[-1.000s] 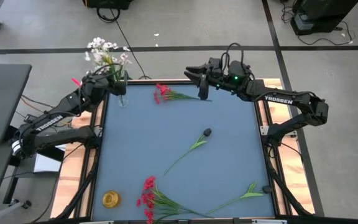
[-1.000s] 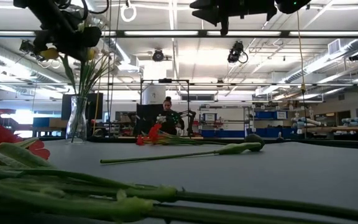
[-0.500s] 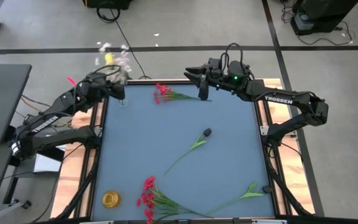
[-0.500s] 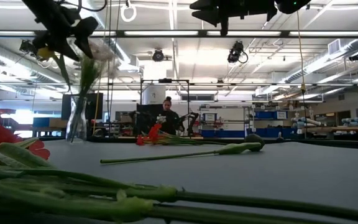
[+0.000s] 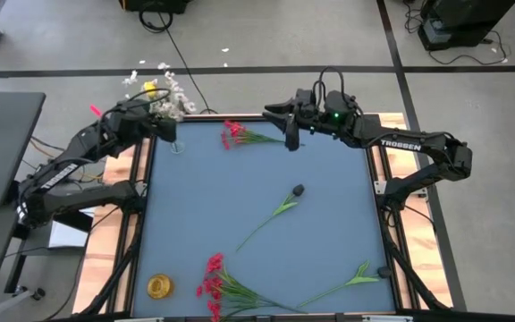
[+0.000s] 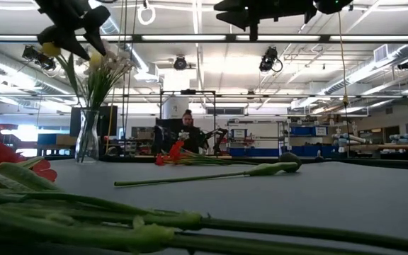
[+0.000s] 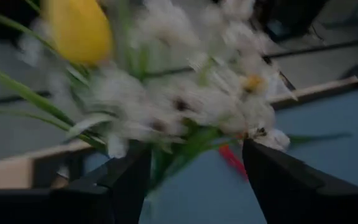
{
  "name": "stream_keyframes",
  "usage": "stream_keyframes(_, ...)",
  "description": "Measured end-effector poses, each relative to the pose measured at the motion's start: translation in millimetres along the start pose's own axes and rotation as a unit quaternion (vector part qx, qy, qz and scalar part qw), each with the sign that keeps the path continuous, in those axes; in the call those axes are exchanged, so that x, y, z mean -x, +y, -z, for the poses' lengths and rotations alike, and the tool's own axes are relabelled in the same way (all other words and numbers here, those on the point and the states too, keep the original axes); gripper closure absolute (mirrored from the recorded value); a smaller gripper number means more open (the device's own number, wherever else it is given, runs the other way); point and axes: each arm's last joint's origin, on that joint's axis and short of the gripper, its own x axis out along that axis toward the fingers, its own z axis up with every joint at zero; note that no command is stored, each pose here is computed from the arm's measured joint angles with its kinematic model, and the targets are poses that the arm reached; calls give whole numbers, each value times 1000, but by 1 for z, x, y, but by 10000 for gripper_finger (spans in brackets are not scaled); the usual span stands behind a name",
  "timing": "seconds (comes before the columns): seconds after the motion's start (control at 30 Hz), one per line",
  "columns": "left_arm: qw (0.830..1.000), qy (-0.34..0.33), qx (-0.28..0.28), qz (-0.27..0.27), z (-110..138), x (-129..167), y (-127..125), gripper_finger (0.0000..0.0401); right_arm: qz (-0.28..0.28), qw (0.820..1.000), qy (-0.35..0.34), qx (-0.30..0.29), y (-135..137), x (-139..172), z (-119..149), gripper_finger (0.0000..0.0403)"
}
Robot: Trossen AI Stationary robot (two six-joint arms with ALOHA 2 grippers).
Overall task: Sort flowers into vase by color
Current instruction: Adjust the yellow flower in the transparent vase
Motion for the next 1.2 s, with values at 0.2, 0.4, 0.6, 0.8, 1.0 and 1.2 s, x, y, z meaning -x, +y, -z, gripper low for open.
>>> stream_keyframes(0.2, 994, 103, 22, 33, 11, -14, -6, 87, 0, 999, 49, -15, 0, 0, 9, 259)
stream_keyframes(0.4, 989, 127, 74, 23, 14, -14, -4, 76, 18, 980, 193, -53, -2, 2, 42, 246)
stream_keyframes(0.6, 985, 115, 120, 46, -5, 2, -3, 91, -40, 961, 242, -128, 11, -19, 73, 245)
stream_keyframes(0.8, 982, 96, 151, 55, -15, 10, -3, 116, -113, 955, 186, -202, 29, -66, 117, 244)
stream_keyframes(1.0, 984, 83, 155, 29, -16, 5, -4, 110, -162, 957, 123, -206, 41, -133, 136, 220)
stream_keyframes(1.2, 979, 69, 190, 15, -19, 1, -6, 71, -161, 960, 84, -213, 38, -193, 152, 171)
